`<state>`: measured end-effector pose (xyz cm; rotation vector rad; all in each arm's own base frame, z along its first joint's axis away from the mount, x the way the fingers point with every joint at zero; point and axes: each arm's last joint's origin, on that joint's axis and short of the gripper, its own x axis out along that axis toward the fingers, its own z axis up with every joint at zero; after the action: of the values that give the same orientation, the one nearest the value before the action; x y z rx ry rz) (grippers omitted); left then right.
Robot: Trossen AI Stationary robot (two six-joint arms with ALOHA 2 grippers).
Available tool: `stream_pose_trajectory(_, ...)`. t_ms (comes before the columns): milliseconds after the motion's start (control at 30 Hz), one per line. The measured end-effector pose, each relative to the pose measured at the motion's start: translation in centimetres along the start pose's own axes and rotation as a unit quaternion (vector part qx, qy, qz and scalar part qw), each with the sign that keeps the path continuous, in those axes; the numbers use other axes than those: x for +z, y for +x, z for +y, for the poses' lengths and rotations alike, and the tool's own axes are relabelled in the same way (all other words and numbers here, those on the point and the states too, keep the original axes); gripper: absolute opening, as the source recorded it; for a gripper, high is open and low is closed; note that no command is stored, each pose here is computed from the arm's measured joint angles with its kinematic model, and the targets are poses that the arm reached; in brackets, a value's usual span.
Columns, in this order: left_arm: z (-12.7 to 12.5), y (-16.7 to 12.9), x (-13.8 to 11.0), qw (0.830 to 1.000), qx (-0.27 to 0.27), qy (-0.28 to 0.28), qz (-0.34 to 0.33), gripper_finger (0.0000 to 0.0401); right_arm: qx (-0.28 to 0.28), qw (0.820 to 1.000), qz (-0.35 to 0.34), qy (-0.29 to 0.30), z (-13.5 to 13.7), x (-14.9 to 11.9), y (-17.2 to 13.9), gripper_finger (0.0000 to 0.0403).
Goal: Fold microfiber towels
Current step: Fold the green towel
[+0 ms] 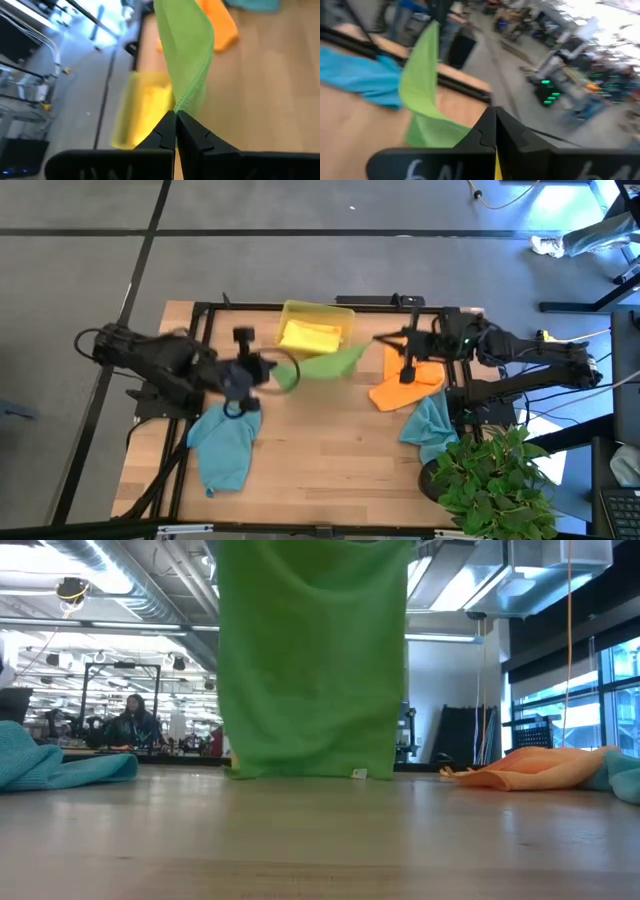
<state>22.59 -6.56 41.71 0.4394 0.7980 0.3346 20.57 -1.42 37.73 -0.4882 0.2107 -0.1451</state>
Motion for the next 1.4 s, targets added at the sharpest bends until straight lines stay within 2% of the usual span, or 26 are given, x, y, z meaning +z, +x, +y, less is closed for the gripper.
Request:
stream_pose_trajectory(267, -7.2, 1.5, -3.3, 0.997, -0.074, -0.005, 0.031, 0.0, 0.127, 0.991, 0.011, 0.036, 6.6, -1.4, 1.3, 0.0)
stream_pose_trajectory(533, -12.3, 0.2, -3.3, 0.981, -0.182, -0.038, -0.052, 0.0, 0.218, 0.974, -0.009, 0.057, 12.4, -1.3, 1.4, 0.0)
stream_pose_trajectory(700, -15.0, -1.2, -3.0, 0.97, -0.224, -0.013, -0.098, 0.0, 0.25, 0.966, -0.023, 0.059, 14.4, -0.7, 1.1, 0.0)
stream_pose_trajectory(833, -15.7, -1.3, -3.1, 0.969, -0.228, -0.014, -0.096, 0.0, 0.234, 0.97, -0.024, 0.056, 14.8, -0.5, 0.9, 0.0)
stream_pose_trajectory(933, -15.7, -1.2, -3.1, 0.97, -0.222, -0.015, -0.095, 0.0, 0.22, 0.974, -0.02, 0.043, 14.8, -0.6, 0.9, 0.0)
stream_pose_trajectory(1067, -14.3, -0.9, -3.0, 0.978, -0.181, 0.005, -0.103, 0.0, 0.166, 0.986, -0.021, 0.002, 14.0, -0.2, 1.1, 0.0)
stream_pose_trajectory(1200, -10.5, -1.0, -3.1, 0.987, -0.117, -0.009, -0.111, 0.0, 0.105, 0.994, -0.017, -0.031, 11.5, 0.9, 1.6, 0.0)
stream_pose_trajectory(1400, -2.8, -1.6, -4.5, 0.993, -0.014, -0.05, -0.109, 0.0, -0.004, 0.999, 0.011, -0.038, 5.2, 2.0, 1.8, 0.0)
